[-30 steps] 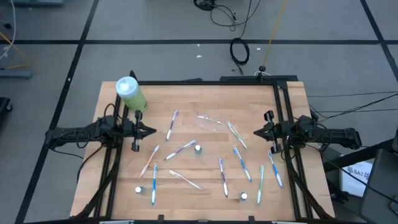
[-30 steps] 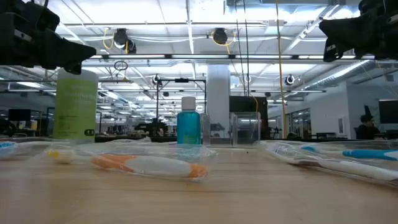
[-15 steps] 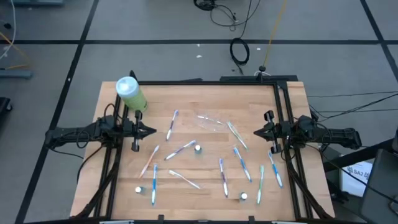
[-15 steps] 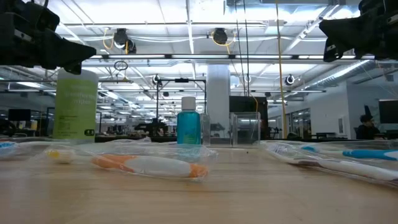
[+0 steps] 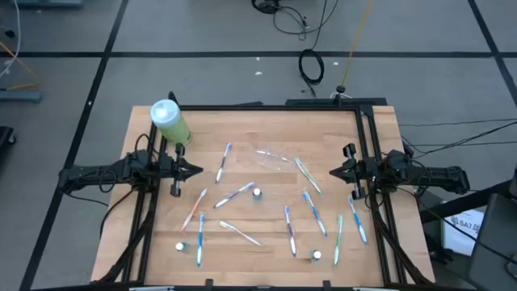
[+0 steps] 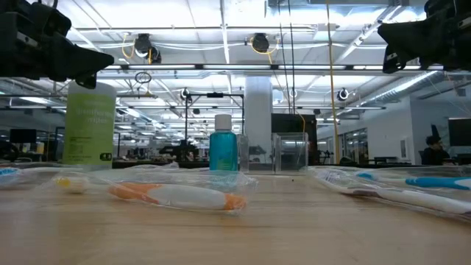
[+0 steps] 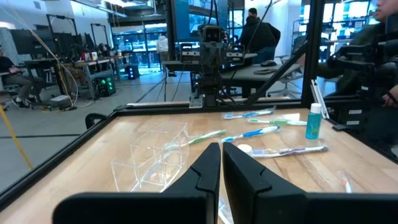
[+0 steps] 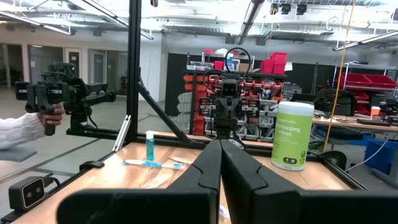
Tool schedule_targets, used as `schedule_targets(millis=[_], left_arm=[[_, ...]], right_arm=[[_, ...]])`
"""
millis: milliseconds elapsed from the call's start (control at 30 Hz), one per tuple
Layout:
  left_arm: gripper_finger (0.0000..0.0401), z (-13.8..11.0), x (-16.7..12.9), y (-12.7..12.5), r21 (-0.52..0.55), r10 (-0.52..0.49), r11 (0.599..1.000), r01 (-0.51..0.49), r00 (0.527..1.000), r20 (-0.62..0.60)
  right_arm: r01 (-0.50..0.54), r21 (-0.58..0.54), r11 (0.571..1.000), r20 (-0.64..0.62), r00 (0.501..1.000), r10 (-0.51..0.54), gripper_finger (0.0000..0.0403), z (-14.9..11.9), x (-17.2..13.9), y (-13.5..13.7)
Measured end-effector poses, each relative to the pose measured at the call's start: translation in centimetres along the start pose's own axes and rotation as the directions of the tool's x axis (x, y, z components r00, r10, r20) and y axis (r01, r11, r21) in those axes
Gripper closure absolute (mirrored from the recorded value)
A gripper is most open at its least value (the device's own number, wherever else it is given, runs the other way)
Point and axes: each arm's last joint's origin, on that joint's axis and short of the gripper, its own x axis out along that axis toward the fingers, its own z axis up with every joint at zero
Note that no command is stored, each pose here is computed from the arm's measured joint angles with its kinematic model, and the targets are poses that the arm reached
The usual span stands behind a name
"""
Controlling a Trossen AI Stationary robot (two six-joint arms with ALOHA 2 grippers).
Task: Pick & Place toothbrushing station
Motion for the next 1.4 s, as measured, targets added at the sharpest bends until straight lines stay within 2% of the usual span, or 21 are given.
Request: schedule_targets(millis=[233,400,500,567,733,900,1000,1233,1300,1400], left_arm=[[0.0375,0.0,0.0,0.0,-0.011,0.0,1.0,0.0,1.0,0.004],[0.0375,0.1,0.0,0.0,-0.134,0.0,0.991,0.002,1.0,0.015],[0.0375,0.4,0.0,0.0,-0.248,0.0,0.969,0.009,0.999,0.036],[0.0375,0.5,0.0,0.0,-0.28,-0.003,0.96,0.018,0.999,0.054],[0.0375,1.4,-0.1,0.0,-0.245,-0.01,0.969,0.046,0.989,0.146],[0.0375,2.1,0.0,-0.3,-0.202,-0.038,0.977,0.074,0.983,0.178],[0.0374,2.6,0.2,-0.3,-0.205,-0.033,0.977,0.066,0.986,0.163],[0.0374,5.0,1.7,-0.2,-0.222,-0.015,0.975,0.034,0.996,0.089],[0.0374,5.8,2.5,-0.2,-0.225,-0.029,0.974,0.034,0.999,0.028],[0.0374,6.9,3.4,-0.2,-0.229,-0.031,0.973,0.001,0.991,-0.129]], right_arm=[[0.0,0.018,1.0,0.001,1.0,0.0,0.0399,0.0,0.0,0.0],[0.002,0.152,0.988,0.008,1.0,-0.003,0.0399,0.1,0.0,0.0],[-0.002,0.132,0.991,0.046,0.999,-0.004,0.0399,0.5,0.0,0.0],[-0.003,0.123,0.992,0.056,0.998,-0.004,0.0399,0.6,0.0,0.0],[0.036,0.045,0.998,0.082,0.996,-0.039,0.0399,0.8,0.1,-0.2],[0.206,-0.065,0.976,0.163,0.967,-0.194,0.0399,1.6,0.1,-0.6],[0.276,-0.069,0.959,0.186,0.948,-0.259,0.0399,1.9,0.2,-0.9],[0.288,-0.095,0.953,0.215,0.941,-0.263,0.0387,2.1,1.0,-1.0],[0.293,-0.118,0.949,0.215,0.94,-0.264,0.037,2.0,1.3,-1.1],[0.284,-0.124,0.951,0.159,0.951,-0.264,0.0334,1.5,2.0,-1.2]])
